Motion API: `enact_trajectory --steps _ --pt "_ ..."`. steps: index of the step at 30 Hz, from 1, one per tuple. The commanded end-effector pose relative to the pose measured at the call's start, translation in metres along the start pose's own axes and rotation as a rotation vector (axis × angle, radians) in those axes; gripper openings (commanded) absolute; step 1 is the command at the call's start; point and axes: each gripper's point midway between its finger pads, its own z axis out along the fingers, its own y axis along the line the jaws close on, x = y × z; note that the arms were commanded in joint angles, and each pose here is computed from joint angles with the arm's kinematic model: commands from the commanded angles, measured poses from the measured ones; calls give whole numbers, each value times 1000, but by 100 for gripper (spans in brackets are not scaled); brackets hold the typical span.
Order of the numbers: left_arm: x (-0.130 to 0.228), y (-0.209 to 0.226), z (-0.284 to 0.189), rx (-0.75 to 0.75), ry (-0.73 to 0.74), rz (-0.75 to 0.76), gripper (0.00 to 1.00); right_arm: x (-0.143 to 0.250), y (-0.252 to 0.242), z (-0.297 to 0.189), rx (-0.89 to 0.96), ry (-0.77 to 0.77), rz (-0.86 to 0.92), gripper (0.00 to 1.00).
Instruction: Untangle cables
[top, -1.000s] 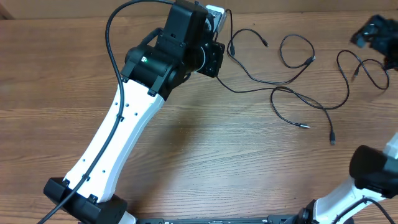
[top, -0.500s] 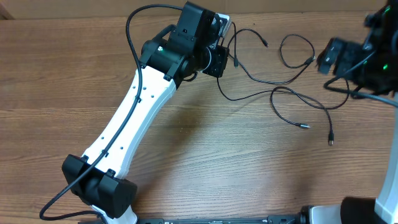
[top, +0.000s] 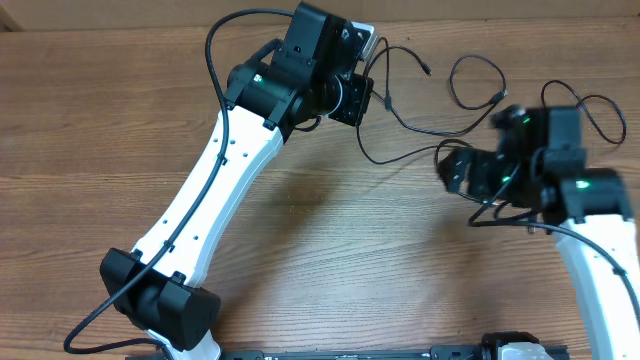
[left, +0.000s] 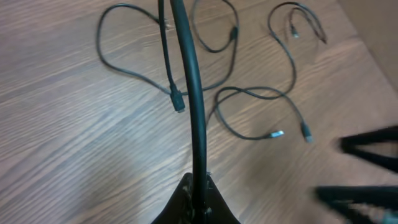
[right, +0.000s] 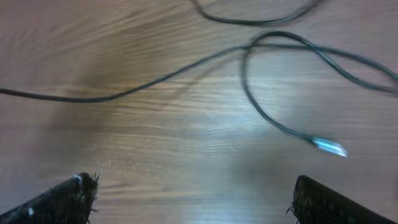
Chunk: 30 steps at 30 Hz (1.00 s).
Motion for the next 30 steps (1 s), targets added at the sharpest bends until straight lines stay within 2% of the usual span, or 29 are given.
enact_trajectory --steps 1,7,10,13,20,30 --pt "-6 -24 -9 126 -12 14 4 15 15 25 -93 34 -144 100" --pt "-1 -52 -15 293 16 18 4 1 19 60 -133 -5 -218 100" --pt "-2 -63 -20 355 13 27 4 -4 36 75 -253 -11 -278 100" --pt "-7 -68 -25 379 -6 39 4 -6 40 89 -289 -12 -312 100" --pt "-26 -74 -43 383 -68 68 4 -12 44 112 -312 -41 -443 100" --pt "-50 -35 -58 286 -146 10 4 -3 62 105 -439 -38 -513 100"
